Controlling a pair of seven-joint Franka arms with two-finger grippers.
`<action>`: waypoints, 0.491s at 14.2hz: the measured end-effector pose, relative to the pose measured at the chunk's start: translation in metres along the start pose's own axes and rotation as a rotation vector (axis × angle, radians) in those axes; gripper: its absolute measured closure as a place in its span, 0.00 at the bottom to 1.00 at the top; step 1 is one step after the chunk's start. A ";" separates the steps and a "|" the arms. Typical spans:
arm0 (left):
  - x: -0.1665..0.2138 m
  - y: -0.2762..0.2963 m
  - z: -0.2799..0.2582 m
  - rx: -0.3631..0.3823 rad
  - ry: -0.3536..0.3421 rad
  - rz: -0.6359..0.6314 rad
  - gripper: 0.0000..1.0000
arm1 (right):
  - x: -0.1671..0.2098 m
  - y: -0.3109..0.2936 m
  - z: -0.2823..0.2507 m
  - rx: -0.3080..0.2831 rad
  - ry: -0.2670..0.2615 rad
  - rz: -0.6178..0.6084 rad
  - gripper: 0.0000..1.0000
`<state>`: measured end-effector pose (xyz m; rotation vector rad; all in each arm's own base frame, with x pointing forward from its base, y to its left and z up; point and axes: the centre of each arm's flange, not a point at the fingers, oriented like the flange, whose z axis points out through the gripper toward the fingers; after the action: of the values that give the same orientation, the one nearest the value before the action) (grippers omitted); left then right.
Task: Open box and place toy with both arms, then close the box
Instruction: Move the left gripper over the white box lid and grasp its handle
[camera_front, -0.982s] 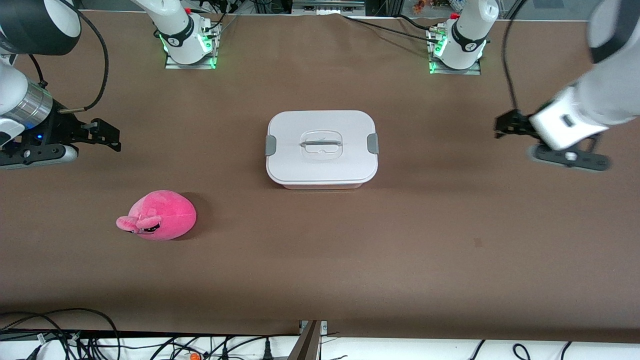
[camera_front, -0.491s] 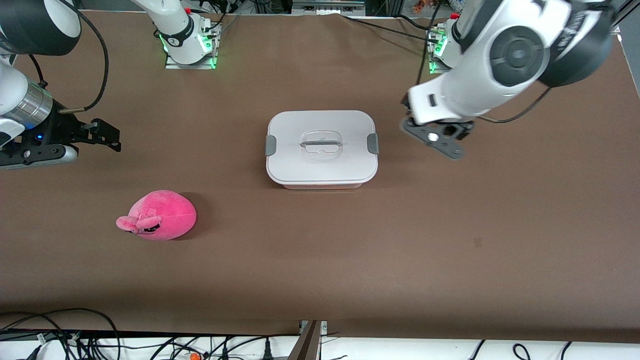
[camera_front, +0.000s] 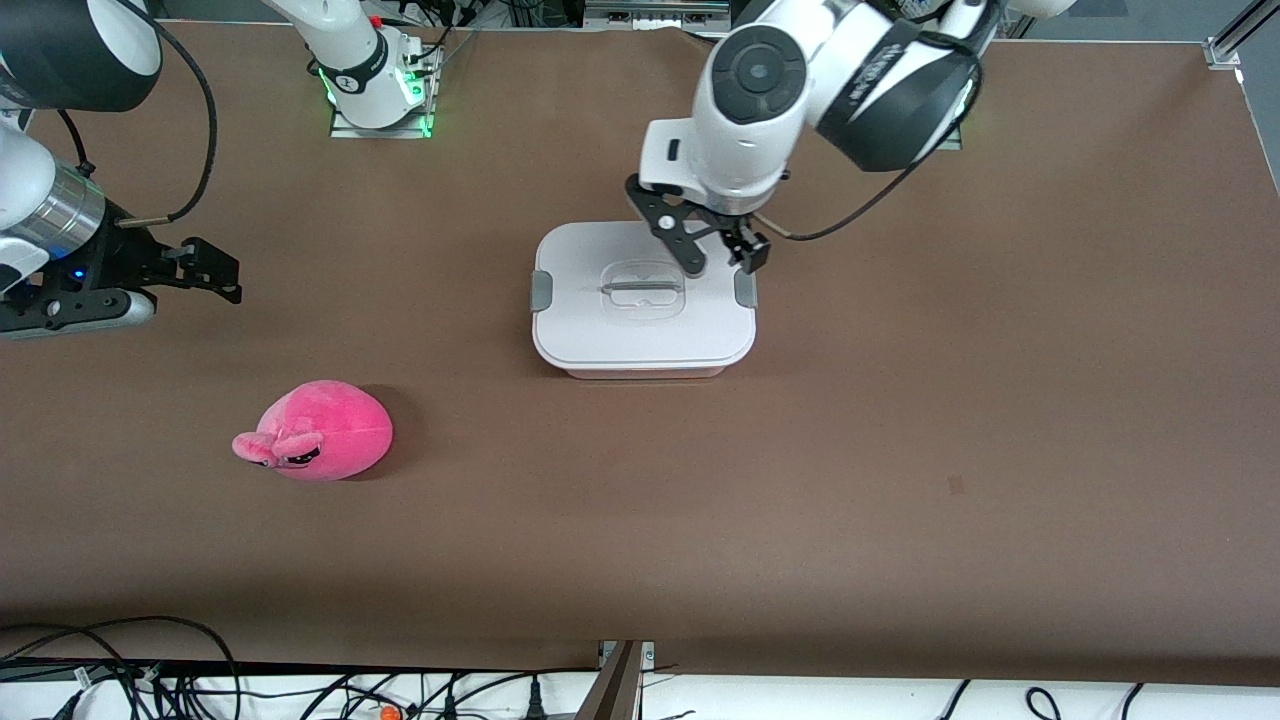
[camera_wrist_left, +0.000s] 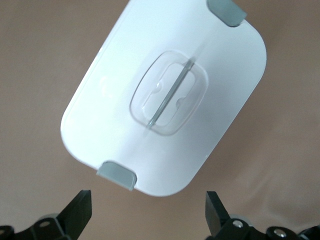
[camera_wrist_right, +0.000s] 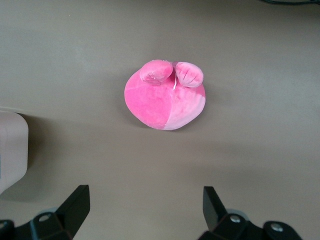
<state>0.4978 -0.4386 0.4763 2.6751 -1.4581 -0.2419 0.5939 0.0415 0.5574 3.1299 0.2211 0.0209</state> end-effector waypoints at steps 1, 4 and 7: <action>0.007 0.001 0.007 0.028 0.006 0.051 0.00 | 0.000 0.000 0.000 0.000 0.000 0.000 0.00; 0.028 0.006 0.029 0.078 0.042 0.162 0.00 | 0.000 0.001 0.001 0.000 -0.002 0.001 0.00; 0.046 0.021 0.059 0.141 0.067 0.227 0.00 | 0.001 0.001 0.002 0.000 -0.004 0.001 0.00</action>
<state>0.4941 -0.4887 0.4165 2.5604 -1.8006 -0.0331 0.5948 0.0410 0.5551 3.1296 0.2190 0.0148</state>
